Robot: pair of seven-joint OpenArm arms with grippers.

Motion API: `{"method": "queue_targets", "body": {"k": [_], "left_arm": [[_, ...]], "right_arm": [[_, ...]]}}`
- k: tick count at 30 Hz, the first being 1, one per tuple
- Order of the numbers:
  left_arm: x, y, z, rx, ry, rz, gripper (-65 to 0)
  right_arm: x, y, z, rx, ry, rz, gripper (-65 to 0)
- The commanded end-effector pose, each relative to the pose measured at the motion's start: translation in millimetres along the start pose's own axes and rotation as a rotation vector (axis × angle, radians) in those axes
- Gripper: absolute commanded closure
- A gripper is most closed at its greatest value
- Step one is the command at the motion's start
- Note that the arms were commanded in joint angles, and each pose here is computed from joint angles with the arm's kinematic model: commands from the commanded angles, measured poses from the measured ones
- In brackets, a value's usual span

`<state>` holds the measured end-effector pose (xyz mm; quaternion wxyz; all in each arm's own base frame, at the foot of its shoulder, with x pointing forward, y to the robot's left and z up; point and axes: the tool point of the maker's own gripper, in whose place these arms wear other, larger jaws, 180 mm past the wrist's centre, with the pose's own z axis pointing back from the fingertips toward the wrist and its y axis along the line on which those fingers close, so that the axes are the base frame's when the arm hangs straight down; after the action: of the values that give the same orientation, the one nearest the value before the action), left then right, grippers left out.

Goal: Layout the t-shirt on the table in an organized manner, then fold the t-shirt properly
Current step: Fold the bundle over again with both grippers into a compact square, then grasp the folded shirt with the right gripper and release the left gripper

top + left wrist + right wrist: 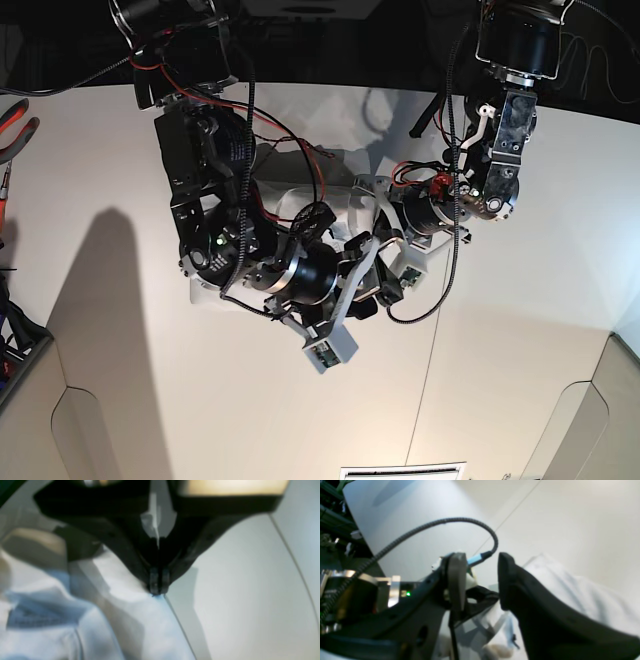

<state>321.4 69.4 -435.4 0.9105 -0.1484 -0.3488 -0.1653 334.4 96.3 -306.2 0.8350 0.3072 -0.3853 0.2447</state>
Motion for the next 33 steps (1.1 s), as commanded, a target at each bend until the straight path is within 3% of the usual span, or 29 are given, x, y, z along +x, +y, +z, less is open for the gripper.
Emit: {"method": "queue_targets", "body": {"k": [1,2,5,7,15,17,19,21,23,26,29,33], "left_arm": [[27,1,2,-0.006,-0.068,-0.017,0.0],[31,2,2,-0.004,-0.07,-0.022,-0.4],[44,5,2,0.003,-0.081,-0.034,-13.1],[53,7,2,0.007,-0.096,-0.042,-15.3],[112,0,28,0.015,-0.242,-0.116,-15.2],[126,-15,41,-0.033,-0.281,-0.16,-15.1],[131,-36,51,-0.122,-0.306,-0.154,-14.4],[127,-54,57,-0.213,-0.324,-0.12,-7.4],[116,-69,57,-0.273,-0.319,-0.079,0.0],[101,-88,55,-0.329,-0.309,-0.018,0.0],[88,-104,51,-0.361,-0.294,0.023,0.0],[72,-99,33,-0.326,-0.259,0.035,0.0]], "right_arm": [[23,4,5,0.01,-0.07,0.018,-21.5],[26,1,7,0.003,-0.079,0.014,-21.5],[32,-9,14,-0.024,-0.107,-0.001,-21.5],[34,-20,19,-0.048,-0.121,-0.019,-21.5],[24,-94,55,-0.227,-0.133,-0.074,-21.5],[20,-113,67,-0.272,-0.133,-0.085,-21.4],[15,-129,78,-0.312,-0.125,-0.094,-15.0],[11,-140,87,-0.339,-0.116,-0.102,-1.2],[8,-145,92,-0.34,-0.116,-0.114,0.0],[7,-136,90,-0.292,-0.131,-0.133,0.0],[1,-122,81,-0.227,-0.119,-0.089,0.0],[-28,-130,66,-0.23,-0.066,-0.134,0.0]]}}
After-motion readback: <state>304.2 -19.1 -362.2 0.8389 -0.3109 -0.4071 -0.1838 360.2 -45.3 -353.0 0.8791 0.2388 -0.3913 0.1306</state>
